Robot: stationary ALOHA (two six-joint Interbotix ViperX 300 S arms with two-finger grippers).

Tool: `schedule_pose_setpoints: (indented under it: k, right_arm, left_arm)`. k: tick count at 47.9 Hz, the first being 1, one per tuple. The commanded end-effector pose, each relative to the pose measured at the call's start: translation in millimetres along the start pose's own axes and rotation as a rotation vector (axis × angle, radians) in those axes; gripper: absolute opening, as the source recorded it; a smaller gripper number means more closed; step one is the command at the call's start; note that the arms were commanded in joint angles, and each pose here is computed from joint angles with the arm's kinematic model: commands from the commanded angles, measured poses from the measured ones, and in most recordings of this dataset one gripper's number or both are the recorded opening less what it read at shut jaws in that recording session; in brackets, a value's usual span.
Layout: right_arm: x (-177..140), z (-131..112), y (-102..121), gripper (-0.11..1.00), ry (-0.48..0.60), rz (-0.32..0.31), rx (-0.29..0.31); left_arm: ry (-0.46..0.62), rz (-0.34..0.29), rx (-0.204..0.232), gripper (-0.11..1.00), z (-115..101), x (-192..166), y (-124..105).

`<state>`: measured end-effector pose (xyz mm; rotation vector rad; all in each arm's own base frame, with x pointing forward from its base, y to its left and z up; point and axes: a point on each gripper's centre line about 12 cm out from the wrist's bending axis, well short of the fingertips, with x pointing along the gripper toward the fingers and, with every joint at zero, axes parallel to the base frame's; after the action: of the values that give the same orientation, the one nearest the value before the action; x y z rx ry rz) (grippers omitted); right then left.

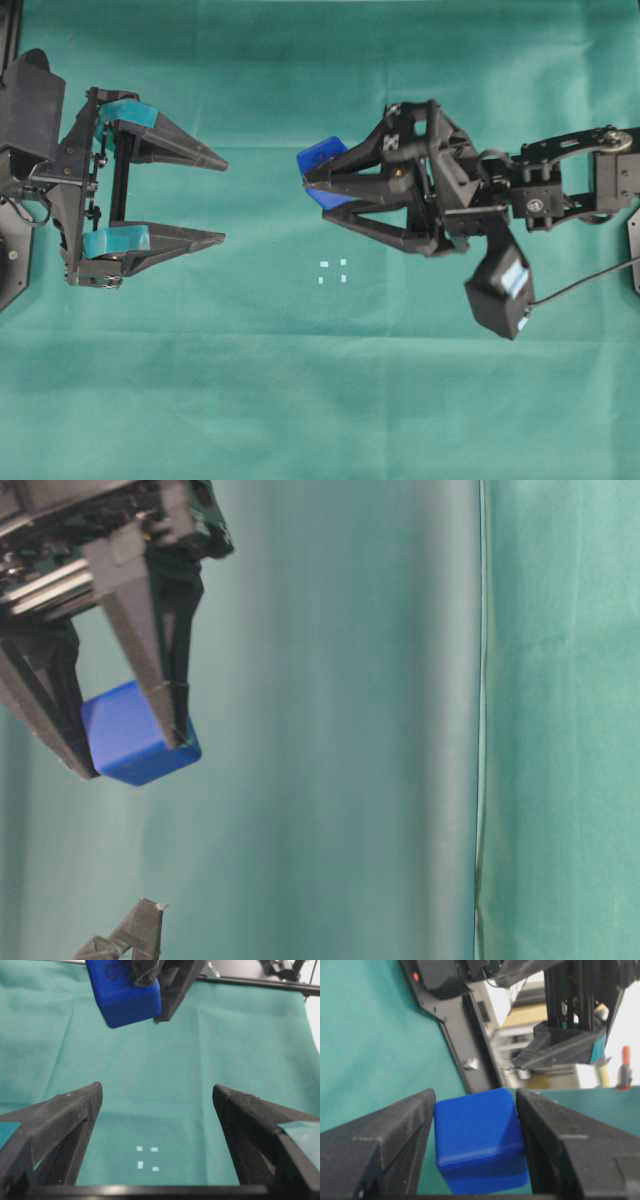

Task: Handover the blue block to the right arm after grasping it with the left arm, then place it in the designated position.
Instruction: 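Rotate the right gripper holding the cube above the table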

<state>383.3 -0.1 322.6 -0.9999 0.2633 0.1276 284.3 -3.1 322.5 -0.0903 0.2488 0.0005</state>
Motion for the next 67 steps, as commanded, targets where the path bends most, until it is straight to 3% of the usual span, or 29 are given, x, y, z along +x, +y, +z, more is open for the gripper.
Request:
schedule_pose_setpoints:
  k: [1, 12, 21, 29, 35, 67]
  right_arm:
    - [-9.2, 12.0, -12.1, 0.56, -0.038, -0.030, 0.181]
    - [-12.7, 15.7, -16.4, 0.56, -0.059, -0.028, 0.612]
    - [-16.0, 18.7, -21.9, 0.56, -0.080, -0.031, 0.871]
    - [-16.3, 20.8, -25.1, 0.55, -0.092, -0.029, 1.031]
    - [-16.3, 21.1, -24.7, 0.55, -0.092, -0.026, 1.069]
    - [-16.3, 20.3, -25.2, 0.55, -0.086, -0.029, 1.074]
  left_arm:
    - [-0.032, -0.004, 0.000, 1.00, 10.0, -1.3, -1.4]
    - [-0.030, -0.004, 0.002, 1.00, 9.8, -1.3, -1.3]
    - [-0.032, -0.004, 0.003, 1.00, 10.0, -1.3, -1.4]
    - [-0.032, -0.004, 0.003, 1.00, 10.3, -1.0, -1.4]
    - [-0.032, -0.004, 0.005, 1.00, 10.3, -1.0, -1.4]
    - [-0.035, -0.006, 0.005, 1.00, 11.5, -1.1, -1.9]
